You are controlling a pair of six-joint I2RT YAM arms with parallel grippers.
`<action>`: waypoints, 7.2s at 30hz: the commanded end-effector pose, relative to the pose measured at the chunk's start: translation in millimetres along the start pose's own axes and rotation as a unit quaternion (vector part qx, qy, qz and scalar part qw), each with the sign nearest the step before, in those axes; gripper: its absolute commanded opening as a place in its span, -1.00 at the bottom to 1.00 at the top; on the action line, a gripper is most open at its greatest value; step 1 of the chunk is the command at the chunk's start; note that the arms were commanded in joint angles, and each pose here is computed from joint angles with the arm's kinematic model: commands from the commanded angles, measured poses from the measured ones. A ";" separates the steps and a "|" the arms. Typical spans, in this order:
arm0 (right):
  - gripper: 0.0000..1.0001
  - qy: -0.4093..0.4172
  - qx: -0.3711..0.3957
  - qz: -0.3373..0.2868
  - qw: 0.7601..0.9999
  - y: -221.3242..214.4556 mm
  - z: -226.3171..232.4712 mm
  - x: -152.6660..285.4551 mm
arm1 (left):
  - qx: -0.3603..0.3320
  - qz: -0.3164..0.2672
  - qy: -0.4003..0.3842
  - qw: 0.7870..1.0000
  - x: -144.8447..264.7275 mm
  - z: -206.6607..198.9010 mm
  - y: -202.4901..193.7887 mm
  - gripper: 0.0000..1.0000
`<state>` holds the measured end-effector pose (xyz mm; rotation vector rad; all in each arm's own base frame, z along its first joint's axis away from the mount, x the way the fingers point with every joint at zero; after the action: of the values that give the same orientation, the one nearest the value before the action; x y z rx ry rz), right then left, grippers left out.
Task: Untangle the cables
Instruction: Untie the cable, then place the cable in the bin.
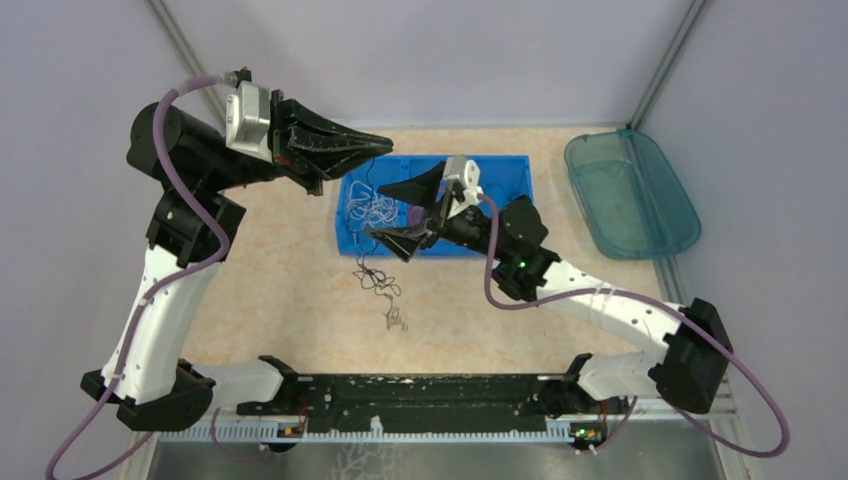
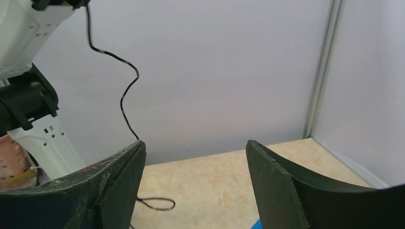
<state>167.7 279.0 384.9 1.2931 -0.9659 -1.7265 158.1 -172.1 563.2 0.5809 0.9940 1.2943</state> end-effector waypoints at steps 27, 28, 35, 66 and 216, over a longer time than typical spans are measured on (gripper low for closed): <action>0.42 0.007 -0.061 -0.062 0.996 30.6 2.2 30.9 | -0.012 -0.021 -0.008 1.000 -0.8 -1.5 10.9 -1.00; 0.40 0.029 -0.063 -0.058 0.996 30.9 4.5 27.7 | -0.012 -0.021 -0.008 1.000 -0.7 -1.5 11.0 -1.00; 0.32 0.130 -0.073 -0.025 0.988 34.2 14.0 -0.9 | -0.010 -0.021 -0.007 1.000 -2.1 -0.1 8.9 -1.00; -0.87 0.128 -0.222 0.082 0.963 -123.1 -4.3 -28.1 | -0.033 -0.034 0.002 0.999 -5.2 6.6 23.4 -1.00; -1.00 0.009 -0.017 0.051 0.999 -20.7 3.8 -27.7 | -0.208 0.019 0.086 0.974 30.6 -8.3 4.2 -1.00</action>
<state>160.2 333.8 329.1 1.0766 -0.9368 -1.4325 152.8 -145.1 551.7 0.1917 0.8127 1.5660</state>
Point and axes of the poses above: each gripper's point midway between its finger pads, its own x axis back along the fingers, its own z axis along the line the jaws close on, y = z × x, the point moved 10 cm from there along x, back along the fingers, and after that the axes turned 13 degrees about -x, right-handed, at the moved point
